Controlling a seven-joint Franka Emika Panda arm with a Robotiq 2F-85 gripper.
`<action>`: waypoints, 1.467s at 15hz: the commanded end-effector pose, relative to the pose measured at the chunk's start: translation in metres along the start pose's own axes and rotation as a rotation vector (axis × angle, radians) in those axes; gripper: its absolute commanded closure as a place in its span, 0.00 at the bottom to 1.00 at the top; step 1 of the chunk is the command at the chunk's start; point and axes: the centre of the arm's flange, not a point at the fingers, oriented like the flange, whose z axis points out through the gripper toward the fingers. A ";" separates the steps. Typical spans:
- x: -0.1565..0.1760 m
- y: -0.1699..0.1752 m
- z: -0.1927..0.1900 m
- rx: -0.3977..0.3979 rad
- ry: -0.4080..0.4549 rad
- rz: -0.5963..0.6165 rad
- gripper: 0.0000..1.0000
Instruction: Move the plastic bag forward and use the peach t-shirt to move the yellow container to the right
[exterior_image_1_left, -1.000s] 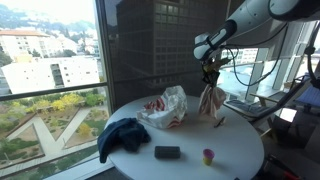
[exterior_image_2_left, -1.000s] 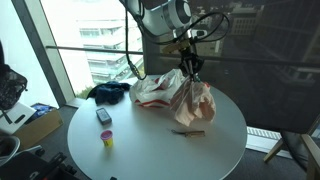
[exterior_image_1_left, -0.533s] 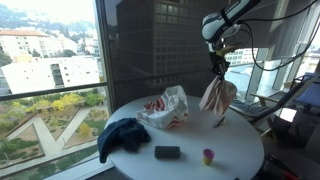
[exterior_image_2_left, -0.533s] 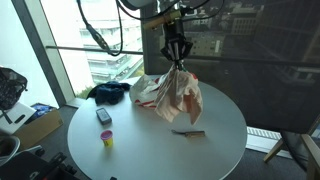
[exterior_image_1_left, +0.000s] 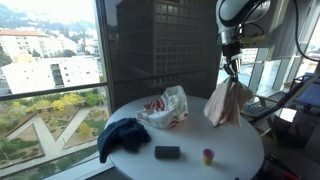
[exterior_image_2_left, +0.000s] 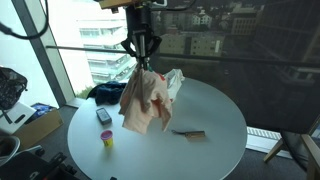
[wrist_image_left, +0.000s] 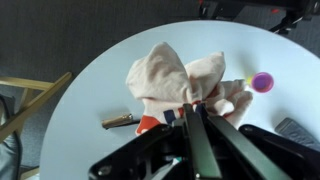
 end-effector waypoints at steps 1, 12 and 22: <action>-0.056 -0.064 0.023 0.055 0.021 -0.158 0.98; -0.048 -0.181 0.067 0.002 0.249 -0.296 0.96; -0.066 -0.210 0.099 -0.011 0.264 -0.376 0.93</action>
